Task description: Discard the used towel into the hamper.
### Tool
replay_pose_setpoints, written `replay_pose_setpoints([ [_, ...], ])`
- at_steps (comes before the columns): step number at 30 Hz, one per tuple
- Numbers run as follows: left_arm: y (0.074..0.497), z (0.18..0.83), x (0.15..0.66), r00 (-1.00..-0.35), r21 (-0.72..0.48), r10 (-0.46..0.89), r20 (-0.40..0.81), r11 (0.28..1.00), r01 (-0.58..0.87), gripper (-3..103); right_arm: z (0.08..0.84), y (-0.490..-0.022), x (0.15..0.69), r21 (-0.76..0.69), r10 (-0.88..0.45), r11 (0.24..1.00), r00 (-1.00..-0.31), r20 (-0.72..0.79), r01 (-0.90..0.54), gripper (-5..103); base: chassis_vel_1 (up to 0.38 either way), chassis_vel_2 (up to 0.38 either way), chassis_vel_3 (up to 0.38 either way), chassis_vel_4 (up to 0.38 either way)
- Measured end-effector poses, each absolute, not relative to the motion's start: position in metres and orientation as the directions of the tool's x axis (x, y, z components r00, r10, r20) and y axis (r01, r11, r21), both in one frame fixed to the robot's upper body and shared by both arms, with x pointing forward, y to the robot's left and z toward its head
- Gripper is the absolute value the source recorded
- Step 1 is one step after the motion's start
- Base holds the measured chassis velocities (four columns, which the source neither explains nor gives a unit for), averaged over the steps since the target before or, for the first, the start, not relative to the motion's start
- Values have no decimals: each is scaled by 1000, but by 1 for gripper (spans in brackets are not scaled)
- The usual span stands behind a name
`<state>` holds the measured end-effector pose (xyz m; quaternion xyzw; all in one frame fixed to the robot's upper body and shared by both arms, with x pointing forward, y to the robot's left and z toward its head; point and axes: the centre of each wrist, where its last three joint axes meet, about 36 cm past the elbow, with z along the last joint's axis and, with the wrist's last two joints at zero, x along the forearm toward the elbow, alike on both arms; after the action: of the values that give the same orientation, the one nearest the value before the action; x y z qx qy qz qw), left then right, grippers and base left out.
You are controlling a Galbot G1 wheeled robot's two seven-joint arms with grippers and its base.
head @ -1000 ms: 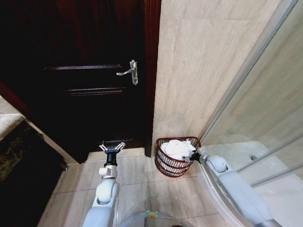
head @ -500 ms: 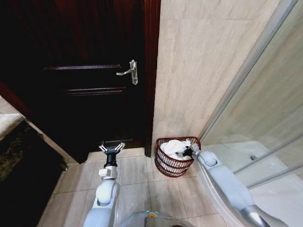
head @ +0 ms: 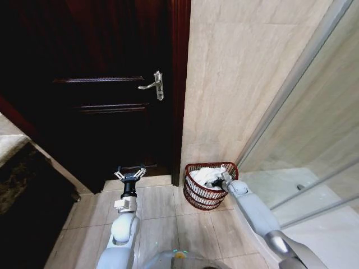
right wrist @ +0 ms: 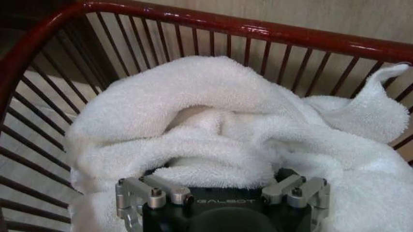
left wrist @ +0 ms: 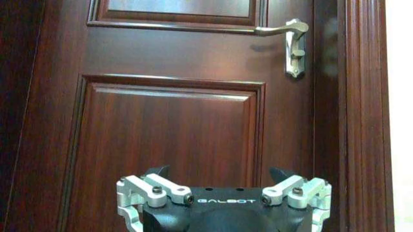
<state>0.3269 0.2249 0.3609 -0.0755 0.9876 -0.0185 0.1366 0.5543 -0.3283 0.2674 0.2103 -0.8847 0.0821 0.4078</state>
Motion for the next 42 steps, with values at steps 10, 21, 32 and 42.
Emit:
replay_pose_setpoints([
  [10, 220, 365, 337, -951, -72, -150, -269, 988, -135, 100, 333, -321, 525, 1, -332, 903, -696, 637, -429, 100, 0, 0, 0, 0],
  [21, 227, 362, 331, -956, -92, -156, -247, 986, -137, 100, 364, -292, 466, -89, -251, 952, -912, 325, -293, 100, 0, 0, 0, 0],
  [32, 268, 366, 336, -979, -73, -60, -196, 996, -47, 100, 359, -281, 370, -96, 35, 995, -999, -35, 38, 100, 0, 0, 0, 0],
  [42, 276, 381, 335, -988, -81, -8, -154, 997, 4, 100, 386, -268, 308, -68, 129, 988, -988, -90, 135, 100, 0, 0, 0, 0],
])
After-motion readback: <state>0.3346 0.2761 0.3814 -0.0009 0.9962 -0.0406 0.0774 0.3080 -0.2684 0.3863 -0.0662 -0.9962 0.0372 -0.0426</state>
